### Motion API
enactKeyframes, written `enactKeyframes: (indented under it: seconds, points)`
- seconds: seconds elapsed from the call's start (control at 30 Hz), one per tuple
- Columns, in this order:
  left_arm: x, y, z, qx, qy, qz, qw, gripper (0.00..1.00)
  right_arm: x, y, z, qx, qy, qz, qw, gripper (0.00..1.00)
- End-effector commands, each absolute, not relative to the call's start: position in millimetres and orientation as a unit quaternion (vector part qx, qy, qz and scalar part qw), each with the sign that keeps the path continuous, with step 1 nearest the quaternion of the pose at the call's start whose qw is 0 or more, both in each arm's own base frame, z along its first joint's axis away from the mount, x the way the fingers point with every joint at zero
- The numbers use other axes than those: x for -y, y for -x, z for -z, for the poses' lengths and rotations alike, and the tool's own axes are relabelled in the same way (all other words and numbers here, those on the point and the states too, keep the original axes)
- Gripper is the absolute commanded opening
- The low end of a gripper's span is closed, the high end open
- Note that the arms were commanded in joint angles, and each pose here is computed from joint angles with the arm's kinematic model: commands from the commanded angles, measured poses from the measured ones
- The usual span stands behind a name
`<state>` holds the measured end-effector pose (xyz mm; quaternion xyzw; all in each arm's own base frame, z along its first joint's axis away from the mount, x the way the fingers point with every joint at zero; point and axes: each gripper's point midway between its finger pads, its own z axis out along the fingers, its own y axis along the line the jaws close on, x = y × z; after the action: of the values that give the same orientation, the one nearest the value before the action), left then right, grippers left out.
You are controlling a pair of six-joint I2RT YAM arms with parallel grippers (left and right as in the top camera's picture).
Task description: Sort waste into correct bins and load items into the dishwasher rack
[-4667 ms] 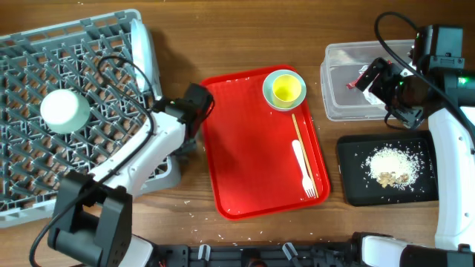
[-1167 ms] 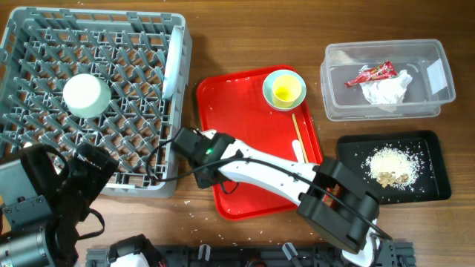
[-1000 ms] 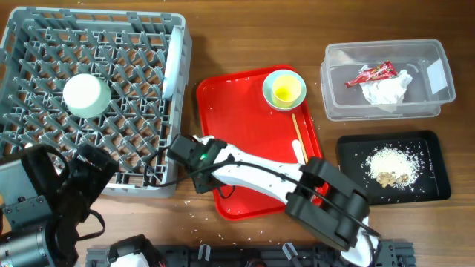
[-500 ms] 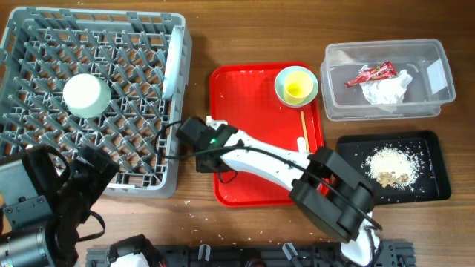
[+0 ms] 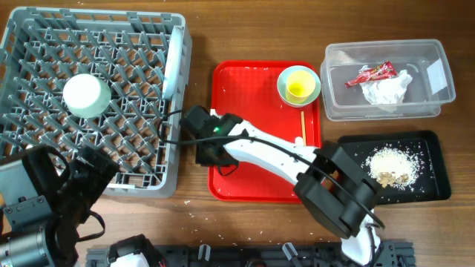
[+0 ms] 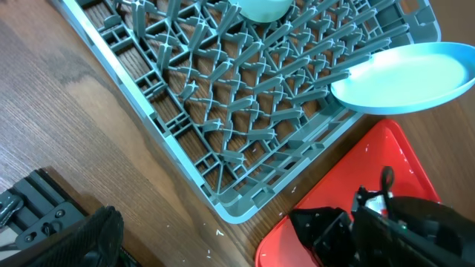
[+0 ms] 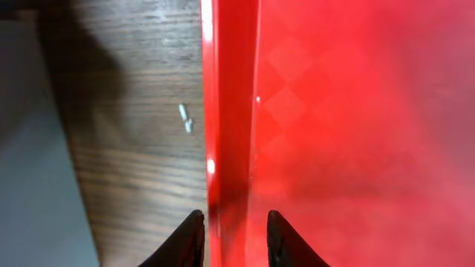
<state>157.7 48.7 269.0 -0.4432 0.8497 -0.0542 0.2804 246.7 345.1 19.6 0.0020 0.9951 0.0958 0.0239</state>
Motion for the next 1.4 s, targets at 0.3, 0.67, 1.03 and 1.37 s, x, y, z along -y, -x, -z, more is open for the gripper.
enactKeyframes:
  seconds: [0.3,0.67,1.03,1.37]
  points:
    - [-51.6,-156.1,-270.0,-0.847,0.447,0.047,0.282,1.0,-113.1,-331.0,-271.4,-0.937,-0.162,-0.186,0.247,1.0]
    - [25.8,-174.4,-288.6,-0.888,0.279,0.243,0.273,1.0,18.9,-334.0,-271.7,-0.901,-0.309,0.002,0.303,1.0]
    - [155.2,-211.2,-275.1,-0.937,-0.009,0.281,0.206,0.99,59.1,-328.8,-283.2,-0.871,-0.339,0.112,0.338,1.0]
    - [288.2,-346.7,-216.1,-0.954,-0.088,0.14,0.248,0.7,59.1,-328.8,-283.2,-0.871,-0.339,0.112,0.338,1.0]
